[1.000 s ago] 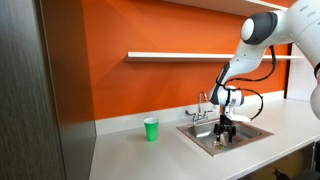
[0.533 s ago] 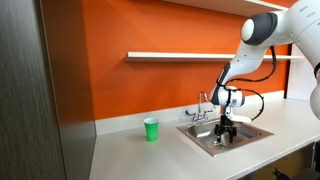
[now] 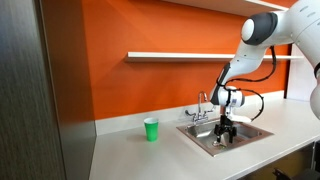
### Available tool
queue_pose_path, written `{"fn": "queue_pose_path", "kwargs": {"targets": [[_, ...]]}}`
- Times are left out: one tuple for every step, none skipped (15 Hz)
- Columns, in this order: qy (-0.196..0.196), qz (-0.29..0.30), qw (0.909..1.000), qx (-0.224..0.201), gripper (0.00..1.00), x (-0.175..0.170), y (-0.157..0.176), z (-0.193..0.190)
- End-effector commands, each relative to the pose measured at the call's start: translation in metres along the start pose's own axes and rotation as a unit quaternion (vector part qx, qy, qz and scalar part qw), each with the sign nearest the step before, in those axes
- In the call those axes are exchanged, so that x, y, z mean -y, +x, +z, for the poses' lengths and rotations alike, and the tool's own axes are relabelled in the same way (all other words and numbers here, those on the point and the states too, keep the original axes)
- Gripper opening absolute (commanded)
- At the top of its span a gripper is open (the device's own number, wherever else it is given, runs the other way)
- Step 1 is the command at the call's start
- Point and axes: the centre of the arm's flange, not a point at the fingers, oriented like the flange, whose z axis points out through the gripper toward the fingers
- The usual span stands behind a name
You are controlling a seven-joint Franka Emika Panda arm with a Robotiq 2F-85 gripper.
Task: Pick up the snack from the sink and place it on the counter
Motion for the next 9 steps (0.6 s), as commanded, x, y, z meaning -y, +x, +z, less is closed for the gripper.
{"fn": "queue_pose_path", "kwargs": {"targets": [[0.0, 0.0, 1.0, 0.0, 1.0, 0.0, 0.0, 0.0], [0.0, 0.0, 1.0, 0.0, 1.0, 0.0, 0.0, 0.0], [0.0, 0.0, 1.0, 0.0, 1.0, 0.0, 0.0, 0.0], [0.0, 0.0, 1.0, 0.0, 1.0, 0.0, 0.0, 0.0], [0.0, 0.004, 1.0, 0.001, 1.0, -0.0006, 0.001, 0.0014], [0.0, 0.009, 1.0, 0.0, 1.0, -0.001, 0.0023, 0.0035], [0.001, 0.01, 0.9999, 0.001, 1.0, -0.001, 0.0032, 0.0053], [0.001, 0.012, 0.9999, 0.002, 1.0, -0.0007, 0.0041, 0.0072], [0.002, 0.013, 0.9999, 0.004, 1.0, -0.0006, 0.0045, 0.0087]]}}
